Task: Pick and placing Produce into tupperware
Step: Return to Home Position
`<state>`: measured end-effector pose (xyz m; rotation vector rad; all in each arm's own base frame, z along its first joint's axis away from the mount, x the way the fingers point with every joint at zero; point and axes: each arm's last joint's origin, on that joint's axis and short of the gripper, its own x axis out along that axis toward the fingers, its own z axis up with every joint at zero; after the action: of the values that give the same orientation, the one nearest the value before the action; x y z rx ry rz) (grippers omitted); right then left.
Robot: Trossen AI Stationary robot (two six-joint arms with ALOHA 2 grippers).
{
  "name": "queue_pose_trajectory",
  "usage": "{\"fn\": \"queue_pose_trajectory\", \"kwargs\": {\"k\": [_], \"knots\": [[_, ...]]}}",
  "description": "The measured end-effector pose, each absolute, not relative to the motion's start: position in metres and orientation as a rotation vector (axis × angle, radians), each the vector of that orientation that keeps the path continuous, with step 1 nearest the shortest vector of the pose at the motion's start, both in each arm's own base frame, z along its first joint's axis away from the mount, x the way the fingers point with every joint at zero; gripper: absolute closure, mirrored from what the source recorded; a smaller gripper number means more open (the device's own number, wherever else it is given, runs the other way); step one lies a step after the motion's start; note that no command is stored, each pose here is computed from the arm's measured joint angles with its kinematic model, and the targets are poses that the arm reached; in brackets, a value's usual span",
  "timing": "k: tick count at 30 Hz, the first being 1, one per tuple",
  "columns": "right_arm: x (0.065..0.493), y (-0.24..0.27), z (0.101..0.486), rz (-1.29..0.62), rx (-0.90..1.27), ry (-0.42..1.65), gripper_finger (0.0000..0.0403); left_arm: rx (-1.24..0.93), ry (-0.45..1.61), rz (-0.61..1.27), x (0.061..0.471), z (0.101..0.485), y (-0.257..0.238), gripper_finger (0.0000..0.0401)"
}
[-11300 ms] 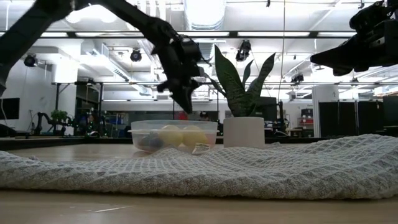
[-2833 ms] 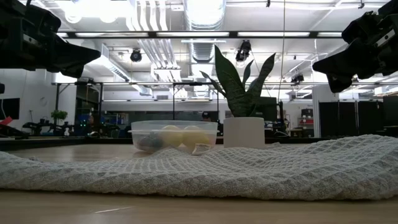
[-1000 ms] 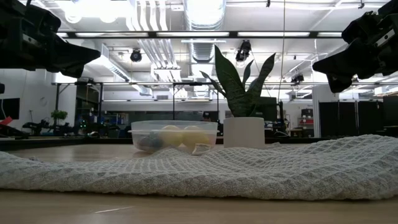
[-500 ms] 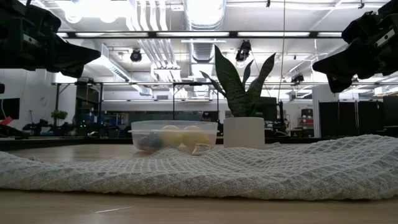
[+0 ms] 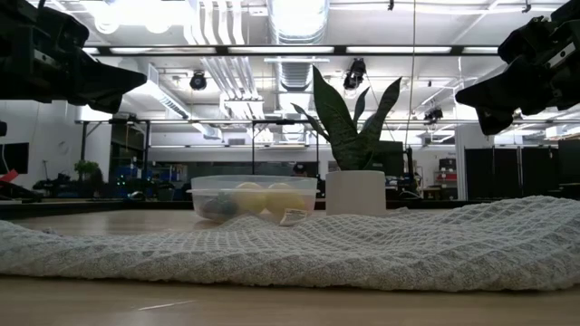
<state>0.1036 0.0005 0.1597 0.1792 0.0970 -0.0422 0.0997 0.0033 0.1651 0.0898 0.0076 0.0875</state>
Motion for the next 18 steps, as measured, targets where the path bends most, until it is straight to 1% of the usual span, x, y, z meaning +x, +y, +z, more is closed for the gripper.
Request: {"fn": "queue_pose_trajectory", "kwargs": {"k": [18], "knots": [[0.1036,0.0005,0.1597,-0.042,0.179,0.097,0.0394,0.090,0.008,0.082,0.0997,0.1650,0.0031,0.0401]]}}
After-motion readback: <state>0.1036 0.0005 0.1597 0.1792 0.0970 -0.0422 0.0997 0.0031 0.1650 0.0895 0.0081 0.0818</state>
